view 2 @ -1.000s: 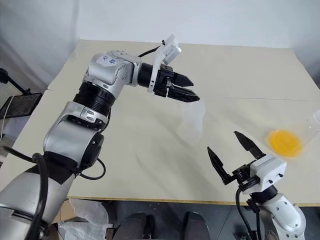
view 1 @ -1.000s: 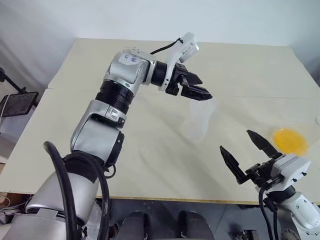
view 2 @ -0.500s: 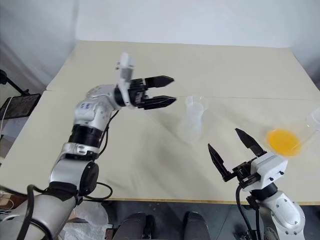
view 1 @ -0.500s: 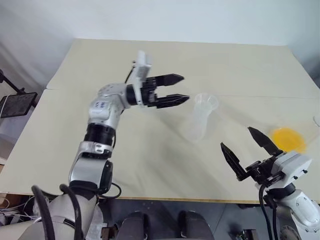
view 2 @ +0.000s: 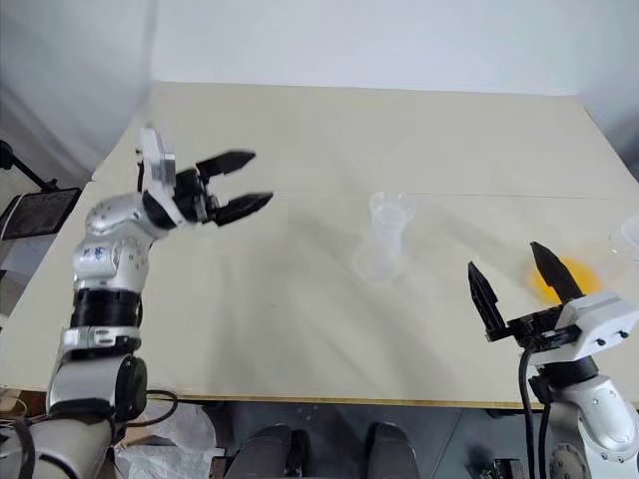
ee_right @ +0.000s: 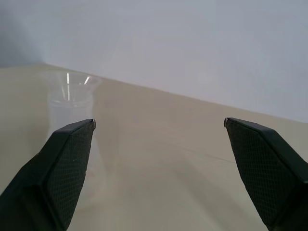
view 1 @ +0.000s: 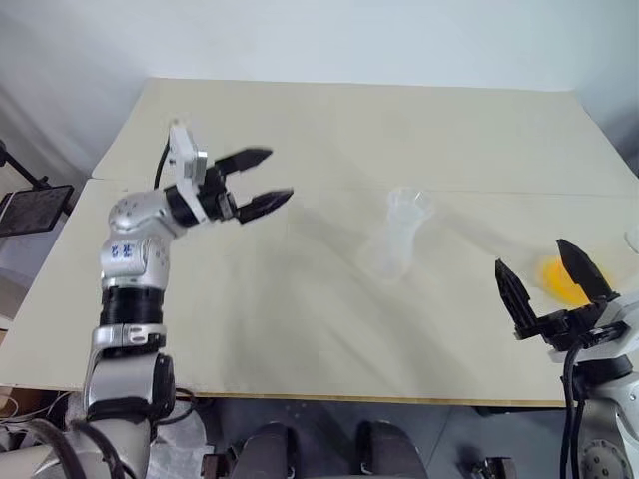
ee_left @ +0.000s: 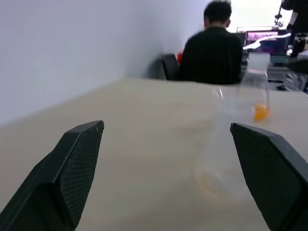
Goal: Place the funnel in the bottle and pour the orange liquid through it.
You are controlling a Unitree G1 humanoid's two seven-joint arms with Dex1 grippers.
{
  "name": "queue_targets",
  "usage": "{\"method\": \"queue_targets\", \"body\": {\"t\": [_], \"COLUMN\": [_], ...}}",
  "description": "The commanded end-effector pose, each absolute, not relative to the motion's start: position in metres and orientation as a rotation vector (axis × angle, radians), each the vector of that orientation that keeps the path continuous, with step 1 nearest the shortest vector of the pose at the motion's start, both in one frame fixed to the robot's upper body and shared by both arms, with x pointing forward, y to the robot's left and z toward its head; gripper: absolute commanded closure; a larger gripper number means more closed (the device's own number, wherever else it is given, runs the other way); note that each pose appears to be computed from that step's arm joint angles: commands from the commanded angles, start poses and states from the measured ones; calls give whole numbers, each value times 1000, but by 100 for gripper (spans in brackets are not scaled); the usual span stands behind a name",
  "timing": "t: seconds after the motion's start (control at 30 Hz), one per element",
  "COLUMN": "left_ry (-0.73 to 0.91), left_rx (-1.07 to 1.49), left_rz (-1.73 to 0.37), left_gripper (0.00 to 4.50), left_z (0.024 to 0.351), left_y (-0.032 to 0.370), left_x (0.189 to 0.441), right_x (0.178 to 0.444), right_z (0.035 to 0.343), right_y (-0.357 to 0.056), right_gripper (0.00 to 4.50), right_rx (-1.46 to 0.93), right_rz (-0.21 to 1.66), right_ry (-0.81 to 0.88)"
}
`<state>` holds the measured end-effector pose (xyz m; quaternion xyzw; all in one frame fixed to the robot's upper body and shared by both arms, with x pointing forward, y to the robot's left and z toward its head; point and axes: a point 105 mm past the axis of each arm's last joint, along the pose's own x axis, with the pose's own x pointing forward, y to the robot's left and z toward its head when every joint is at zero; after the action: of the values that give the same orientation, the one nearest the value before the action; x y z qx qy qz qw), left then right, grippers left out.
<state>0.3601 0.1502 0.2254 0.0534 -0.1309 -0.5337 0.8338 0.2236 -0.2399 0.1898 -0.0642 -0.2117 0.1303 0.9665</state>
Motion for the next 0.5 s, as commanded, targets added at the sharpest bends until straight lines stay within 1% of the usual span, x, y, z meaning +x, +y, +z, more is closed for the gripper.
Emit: {"method": "queue_targets", "body": {"t": [0.03,0.17,0.3,0.4,0.5], "left_ry": [-268,-214,-207,-191,-160], "left_rx": [162,159,123,130,149], "left_rz": [-1094,-1116,-1136,-1170,-1246], "left_gripper": [3,3,3,3,3], "left_z": [210,184,175,169,161], "left_y": [168,168,156,148,142], "left_x": [343,325,315,311,301], "right_x": [205,186,153,137,123], "right_z": [199,194,185,174,163], "right_y": [-256,-272,-292,-306,-324], "right_gripper": [0,0,0,0,0], "right_rx": [-182,-188,-183,-171,-136], "right_rz": [186,92,-65,-165,-282], "right_ry": [-457,-438,-409,-391,-390]}}
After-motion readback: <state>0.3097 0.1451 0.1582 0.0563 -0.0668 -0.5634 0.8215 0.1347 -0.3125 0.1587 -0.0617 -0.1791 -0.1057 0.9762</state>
